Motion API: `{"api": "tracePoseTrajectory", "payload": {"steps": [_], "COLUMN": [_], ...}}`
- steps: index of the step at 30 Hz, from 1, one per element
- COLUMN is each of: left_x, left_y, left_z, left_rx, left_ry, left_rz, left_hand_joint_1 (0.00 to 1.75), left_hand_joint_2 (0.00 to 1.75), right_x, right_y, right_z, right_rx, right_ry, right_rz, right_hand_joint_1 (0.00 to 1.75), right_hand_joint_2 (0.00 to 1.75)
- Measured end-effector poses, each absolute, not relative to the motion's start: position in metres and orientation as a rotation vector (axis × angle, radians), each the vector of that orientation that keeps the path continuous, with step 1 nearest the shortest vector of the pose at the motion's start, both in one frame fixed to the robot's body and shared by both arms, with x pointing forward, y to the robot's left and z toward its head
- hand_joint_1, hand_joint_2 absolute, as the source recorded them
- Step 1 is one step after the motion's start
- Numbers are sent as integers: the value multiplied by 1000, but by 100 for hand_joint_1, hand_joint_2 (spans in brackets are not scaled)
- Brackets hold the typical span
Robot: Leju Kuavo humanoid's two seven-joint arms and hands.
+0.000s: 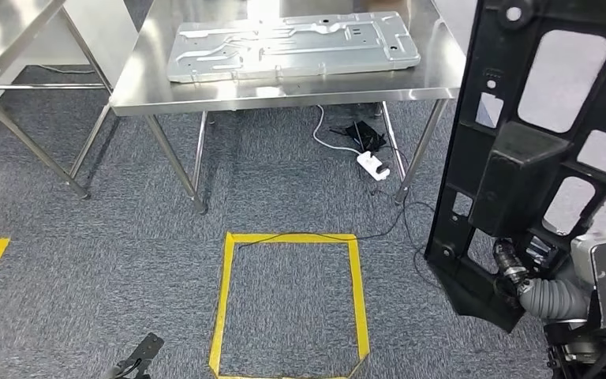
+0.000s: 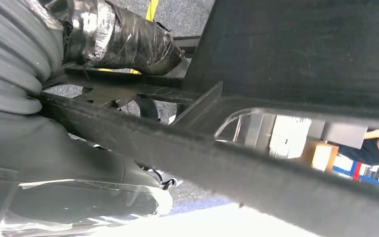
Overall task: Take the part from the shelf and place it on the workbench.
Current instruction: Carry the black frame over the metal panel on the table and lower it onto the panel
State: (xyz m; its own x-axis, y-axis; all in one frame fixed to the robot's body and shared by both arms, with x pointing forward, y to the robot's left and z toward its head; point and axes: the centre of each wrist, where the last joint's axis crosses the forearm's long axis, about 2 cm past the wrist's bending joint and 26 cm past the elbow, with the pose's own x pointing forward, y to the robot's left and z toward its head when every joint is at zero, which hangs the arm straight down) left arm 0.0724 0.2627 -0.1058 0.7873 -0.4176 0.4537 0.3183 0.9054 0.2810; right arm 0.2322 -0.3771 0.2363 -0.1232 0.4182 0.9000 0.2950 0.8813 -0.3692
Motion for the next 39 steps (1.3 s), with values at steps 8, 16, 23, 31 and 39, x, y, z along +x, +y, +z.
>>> {"api": "tracePoseTrajectory", "payload": {"steps": [8,16,23,31,39], "left_x": [73,72,73,73,71], "left_y": [265,266,267,268,272], "left_z": [-106,-106,-106,-106,-107], "left_rx": [200,200,204,206,213], "left_ry": [-523,-522,-521,-519,-510], "left_rz": [-399,-399,-399,-399,-400], "left_hand_joint_1": [0,0,0,0,0], "left_hand_joint_2": [175,175,175,175,175], "right_x": [233,233,234,233,232], "right_y": [-376,-376,-376,-376,-376], "right_z": [236,235,233,231,229], "right_rx": [-546,-553,-553,-553,-551], "right_ry": [-1723,-1718,-1709,-1703,-1697], "right_rz": [114,118,113,114,113], "right_hand_joint_1": [175,175,175,175,175], "right_hand_joint_2": [175,175,175,175,175]}}
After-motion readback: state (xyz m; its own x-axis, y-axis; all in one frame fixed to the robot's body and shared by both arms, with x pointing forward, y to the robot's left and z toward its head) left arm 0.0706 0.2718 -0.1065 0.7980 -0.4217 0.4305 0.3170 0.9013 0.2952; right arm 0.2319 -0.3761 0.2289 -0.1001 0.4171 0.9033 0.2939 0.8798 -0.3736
